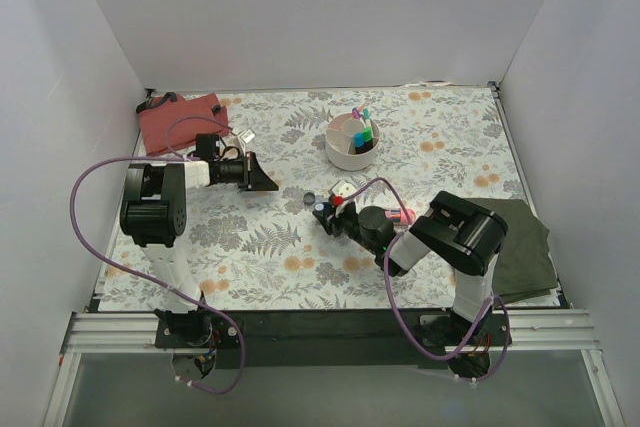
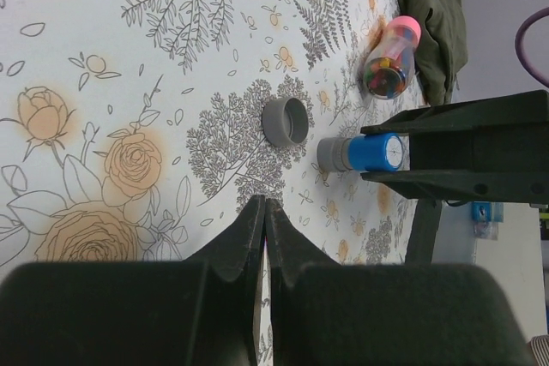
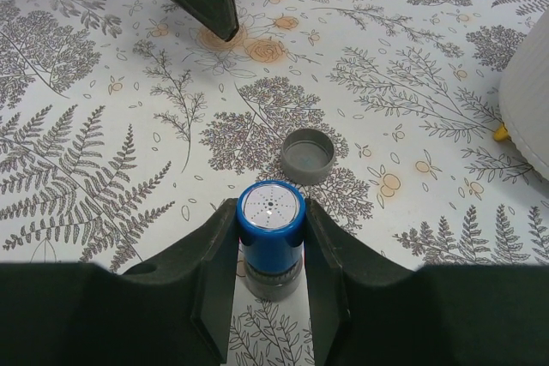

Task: Sort the stationery into containers
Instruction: Place the stationery at the center of the board.

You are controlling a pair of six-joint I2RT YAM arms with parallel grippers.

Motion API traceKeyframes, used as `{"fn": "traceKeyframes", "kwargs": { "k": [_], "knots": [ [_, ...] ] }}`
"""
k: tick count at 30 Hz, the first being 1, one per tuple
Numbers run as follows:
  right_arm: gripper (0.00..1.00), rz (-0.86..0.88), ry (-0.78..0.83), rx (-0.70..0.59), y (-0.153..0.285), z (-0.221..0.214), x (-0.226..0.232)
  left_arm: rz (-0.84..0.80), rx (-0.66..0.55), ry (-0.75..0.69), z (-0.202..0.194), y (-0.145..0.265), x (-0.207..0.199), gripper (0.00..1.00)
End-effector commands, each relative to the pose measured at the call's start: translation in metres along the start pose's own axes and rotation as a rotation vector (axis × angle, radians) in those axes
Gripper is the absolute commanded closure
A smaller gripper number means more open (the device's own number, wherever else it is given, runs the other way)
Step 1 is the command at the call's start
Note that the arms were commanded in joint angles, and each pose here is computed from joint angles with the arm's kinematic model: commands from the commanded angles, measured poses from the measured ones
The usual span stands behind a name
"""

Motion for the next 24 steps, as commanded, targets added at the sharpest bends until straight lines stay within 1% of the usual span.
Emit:
{"fn": "traceKeyframes", "kwargs": {
  "k": [1, 6, 7, 10, 15, 17, 19, 20, 21, 22, 23, 24],
  "knots": [
    [0.63, -0.02, 0.031, -0.226, -0.001, 0.048, -0.003, -0.035, -0.046, -0.084, 0.015, 0.01, -0.018, 1.0],
    [0.53, -0.022, 0.056, -0.228, 0.0, 0.049, -0.004, -0.037, -0.053, -0.093, 0.019, 0.009, -0.017, 1.0],
    [0.5, -0.013, 0.063, -0.234, 0.0, 0.052, -0.003, -0.035, -0.054, -0.093, 0.019, 0.009, -0.016, 1.0],
    [0.45, -0.012, 0.08, -0.225, 0.001, 0.052, -0.003, -0.033, -0.058, -0.101, 0.02, 0.01, -0.018, 1.0],
    [0.43, -0.002, 0.099, -0.22, 0.001, 0.055, -0.003, -0.03, -0.061, -0.107, 0.021, 0.011, -0.02, 1.0],
    [0.43, -0.001, 0.122, -0.227, 0.001, 0.061, -0.003, -0.026, -0.065, -0.12, 0.022, 0.012, -0.022, 1.0],
    [0.42, -0.007, 0.151, -0.252, -0.001, 0.075, -0.004, -0.016, -0.067, -0.139, 0.024, 0.015, -0.025, 1.0],
    [0.42, -0.002, 0.18, -0.216, -0.001, 0.071, -0.004, -0.011, -0.063, -0.134, 0.023, 0.016, -0.027, 1.0],
    [0.42, -0.006, 0.197, -0.209, -0.005, 0.077, -0.006, -0.003, -0.063, -0.139, 0.024, 0.017, -0.028, 1.0],
    [0.4, -0.001, 0.215, -0.212, -0.005, 0.087, -0.006, 0.005, -0.061, -0.16, 0.024, 0.018, -0.028, 1.0],
    [0.35, 0.007, 0.25, -0.199, -0.007, 0.092, -0.007, 0.018, -0.037, -0.137, 0.019, 0.021, -0.029, 1.0],
    [0.32, 0.036, 0.265, -0.102, -0.008, 0.075, -0.005, 0.029, -0.03, -0.153, 0.023, 0.023, -0.032, 0.99]
  ]
}}
Point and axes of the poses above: each gripper's point midway between its finger pads, its own y axis back along the fingers, its own x axis along the line the jaws close on, z = x × y, the point moved 2 cm from there along y, back along the fingers, and after that the axes turned 6 degrees about y, right-handed, at the moved point
